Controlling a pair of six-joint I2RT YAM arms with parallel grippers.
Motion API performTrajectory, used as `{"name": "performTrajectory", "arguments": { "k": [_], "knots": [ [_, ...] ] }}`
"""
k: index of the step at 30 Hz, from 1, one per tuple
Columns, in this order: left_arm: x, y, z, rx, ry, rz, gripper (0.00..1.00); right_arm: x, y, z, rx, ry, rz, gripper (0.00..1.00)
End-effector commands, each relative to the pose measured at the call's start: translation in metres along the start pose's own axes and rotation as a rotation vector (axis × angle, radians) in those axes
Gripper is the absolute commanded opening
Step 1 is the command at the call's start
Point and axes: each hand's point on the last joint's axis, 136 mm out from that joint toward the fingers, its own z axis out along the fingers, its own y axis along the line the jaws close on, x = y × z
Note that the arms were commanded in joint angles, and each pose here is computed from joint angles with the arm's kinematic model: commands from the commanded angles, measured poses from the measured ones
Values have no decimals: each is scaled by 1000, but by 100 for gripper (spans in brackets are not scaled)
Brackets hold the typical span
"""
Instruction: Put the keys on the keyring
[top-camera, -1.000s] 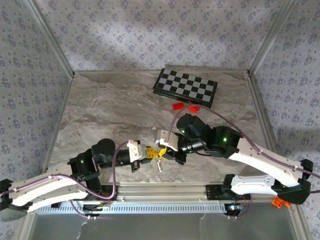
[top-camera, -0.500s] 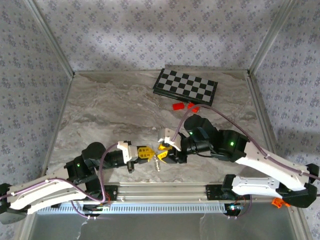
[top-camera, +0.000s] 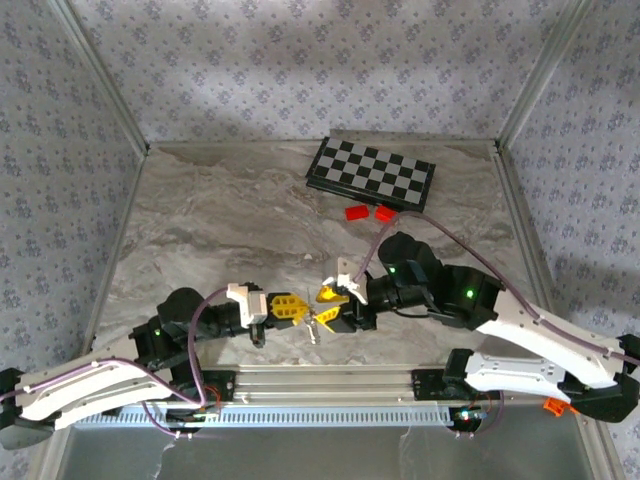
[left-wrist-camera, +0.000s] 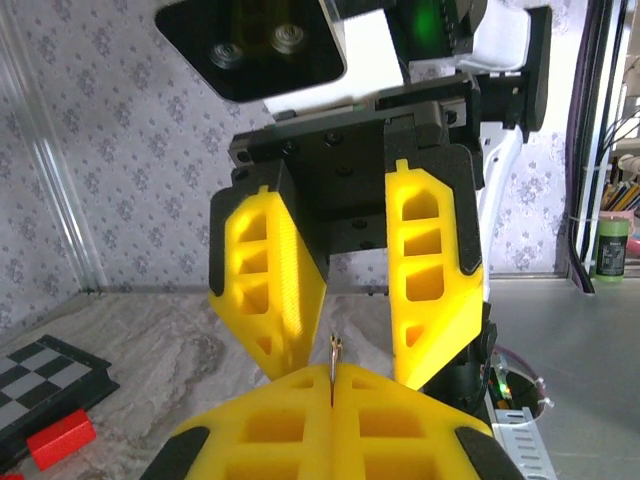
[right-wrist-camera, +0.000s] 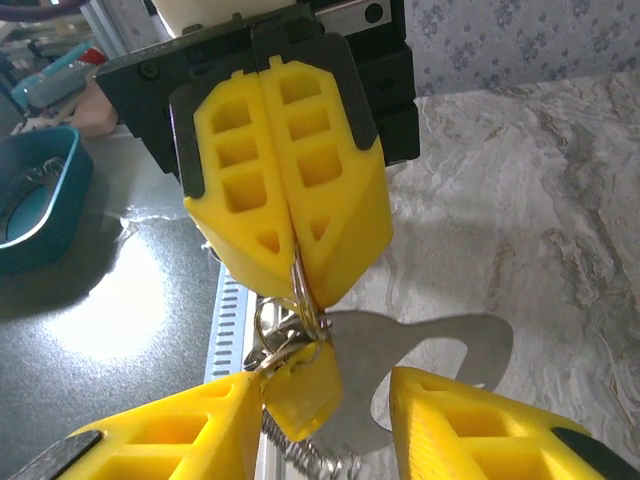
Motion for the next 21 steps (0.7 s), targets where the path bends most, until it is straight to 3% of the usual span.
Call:
{"name": "performTrajectory", "arguments": {
  "k": [1, 21],
  "knots": [
    [-24, -3, -5, 10, -88, 8, 0, -9, 6, -4, -32, -55, 4, 40],
    [-30, -1, -8, -5, -119, 2, 0, -4, 11, 7, -85, -85, 25, 39]
  ]
}}
